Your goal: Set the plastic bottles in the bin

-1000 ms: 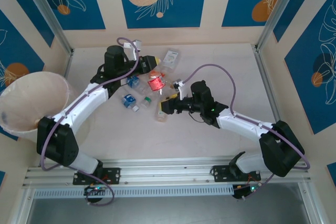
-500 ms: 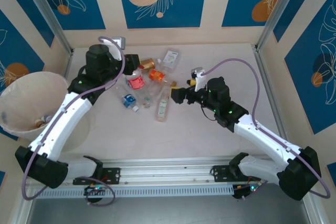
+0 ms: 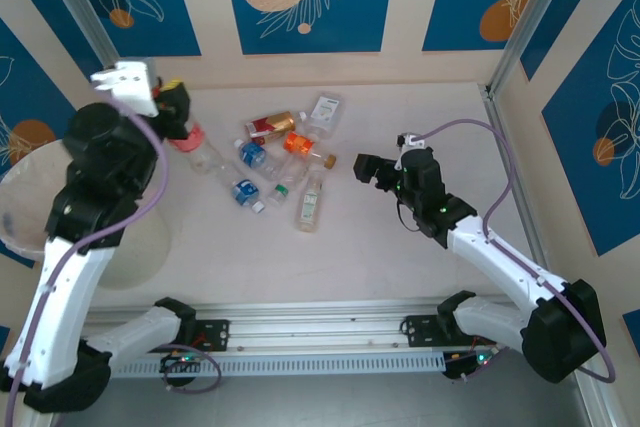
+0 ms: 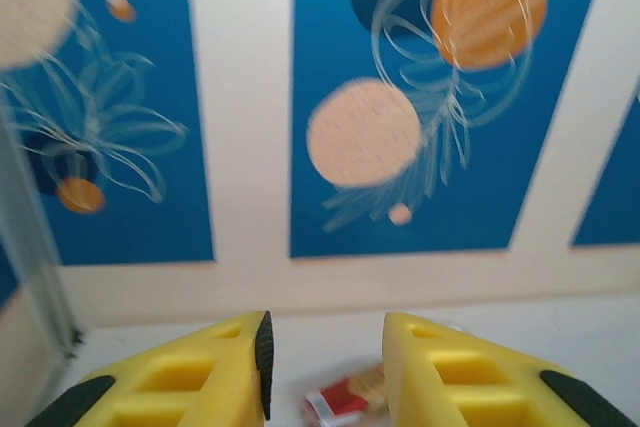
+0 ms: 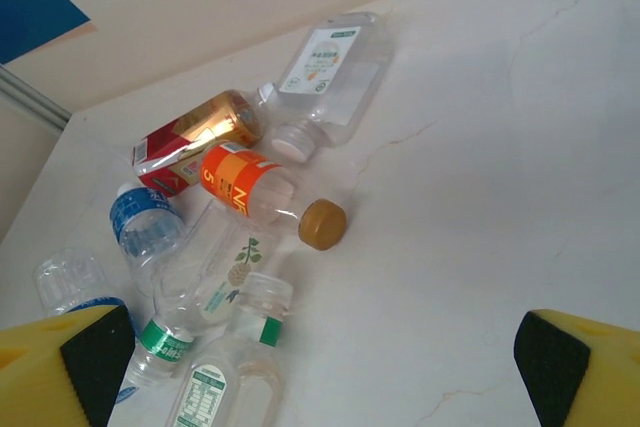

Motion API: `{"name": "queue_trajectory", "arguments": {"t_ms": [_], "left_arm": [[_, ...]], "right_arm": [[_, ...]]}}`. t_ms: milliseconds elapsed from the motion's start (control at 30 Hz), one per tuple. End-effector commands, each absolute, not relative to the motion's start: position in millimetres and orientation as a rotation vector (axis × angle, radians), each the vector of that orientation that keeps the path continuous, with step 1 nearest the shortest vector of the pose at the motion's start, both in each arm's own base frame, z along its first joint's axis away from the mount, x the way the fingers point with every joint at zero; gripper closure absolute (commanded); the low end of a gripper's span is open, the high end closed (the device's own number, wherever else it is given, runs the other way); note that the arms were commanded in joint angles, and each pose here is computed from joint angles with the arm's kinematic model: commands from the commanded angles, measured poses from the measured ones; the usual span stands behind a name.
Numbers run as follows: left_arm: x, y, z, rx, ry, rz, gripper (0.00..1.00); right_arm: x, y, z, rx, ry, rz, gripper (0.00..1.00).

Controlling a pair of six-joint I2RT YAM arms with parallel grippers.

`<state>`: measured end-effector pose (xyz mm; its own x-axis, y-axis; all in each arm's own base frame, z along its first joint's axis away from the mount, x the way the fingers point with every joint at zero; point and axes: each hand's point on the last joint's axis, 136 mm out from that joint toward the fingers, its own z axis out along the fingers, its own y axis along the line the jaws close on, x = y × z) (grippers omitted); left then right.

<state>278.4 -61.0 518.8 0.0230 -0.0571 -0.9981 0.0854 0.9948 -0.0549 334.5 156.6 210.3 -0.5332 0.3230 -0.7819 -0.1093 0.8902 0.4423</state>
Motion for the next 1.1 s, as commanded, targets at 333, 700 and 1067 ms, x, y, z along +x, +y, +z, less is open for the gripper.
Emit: {"name": "queue_trajectory", "arguments": {"t_ms": [333, 700, 1067], "left_arm": [[213.9, 80.0, 594.7, -0.455, 1.262, 0.587, 1.00], [238.1, 130.1, 488.0, -0.700, 1.662, 0.480, 1.00], [254.5, 132.0, 395.1, -0.783, 1.964, 0.273, 0.82]], "right_arm": [[354.2, 172.0, 196.7, 0.183, 2.126, 0.616, 0.01], [353.6, 174.0, 194.2, 0.155, 2.146, 0.623, 0.00], [349.7, 169.0, 187.8, 0.170, 2.151, 0.619, 0.00]]}}
